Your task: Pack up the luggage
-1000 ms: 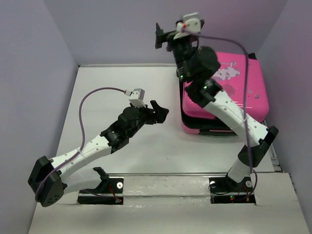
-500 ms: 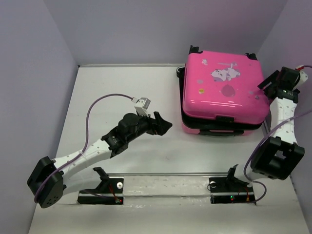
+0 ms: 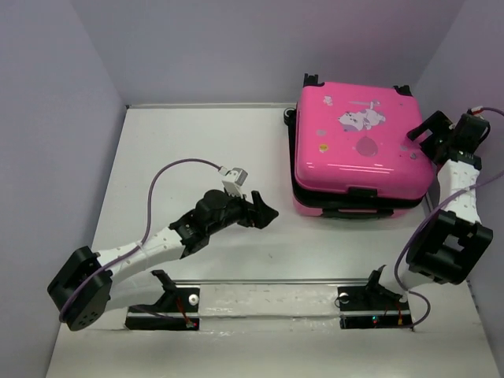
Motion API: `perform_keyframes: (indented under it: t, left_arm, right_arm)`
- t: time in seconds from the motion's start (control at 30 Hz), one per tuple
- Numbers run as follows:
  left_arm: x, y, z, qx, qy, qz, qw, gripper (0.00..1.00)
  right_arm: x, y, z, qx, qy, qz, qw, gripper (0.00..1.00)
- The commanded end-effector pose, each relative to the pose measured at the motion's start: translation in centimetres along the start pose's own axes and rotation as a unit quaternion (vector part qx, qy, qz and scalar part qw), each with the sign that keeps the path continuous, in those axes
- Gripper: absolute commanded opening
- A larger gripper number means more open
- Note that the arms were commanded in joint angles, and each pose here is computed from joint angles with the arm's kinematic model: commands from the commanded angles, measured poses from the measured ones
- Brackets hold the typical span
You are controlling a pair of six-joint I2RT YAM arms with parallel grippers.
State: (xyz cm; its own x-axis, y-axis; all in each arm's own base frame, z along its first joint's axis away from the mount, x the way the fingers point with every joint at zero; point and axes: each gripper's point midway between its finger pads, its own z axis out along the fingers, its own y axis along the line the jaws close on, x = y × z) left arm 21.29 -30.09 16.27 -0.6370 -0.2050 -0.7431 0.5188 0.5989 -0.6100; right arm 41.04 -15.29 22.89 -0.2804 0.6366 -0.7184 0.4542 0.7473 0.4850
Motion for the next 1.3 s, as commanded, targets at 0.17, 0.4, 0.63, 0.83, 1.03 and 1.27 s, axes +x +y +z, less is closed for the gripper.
perform_keyframes:
  t: [0.17, 0.4, 0.63, 0.83, 1.03, 1.27]
  left_arm:
    - [-0.4, 0.7, -0.8, -0.008, -0.031, 0.011, 0.999, 0.99]
    - [0.3, 2.4, -2.2, -0.042, -0.041, 0.003, 0.998, 0.99]
    - [-1.0, 5.3, -3.8, -0.123, -0.083, -0.001, 0.989, 0.95]
    - [-2.5, 6.4, -4.7, -0.16, -0.122, -0.023, 0.979, 0.79]
    - [-2.4, 6.7, -3.4, -0.155, -0.104, -0.048, 0.981, 0.72]
    - [-3.5, 6.8, -2.8, -0.166, -0.124, -0.068, 0.976, 0.71]
  right_arm:
    - [16.8, 13.4, -1.5, -0.245, 0.224, -0.058, 0.942, 1.0]
    - [25.5, 20.2, -3.9, -0.315, 0.286, -0.119, 0.897, 0.97]
    - [25.3, 22.4, -7.1, -0.342, 0.232, -0.147, 0.899, 0.97]
    - [25.5, 19.3, -9.3, -0.349, 0.184, -0.197, 0.898, 0.82]
    - [27.6, 16.7, -9.0, -0.378, 0.125, -0.194, 0.896, 0.23]
    - [29.4, 16.5, -6.4, -0.408, 0.096, -0.259, 0.87, 0.2]
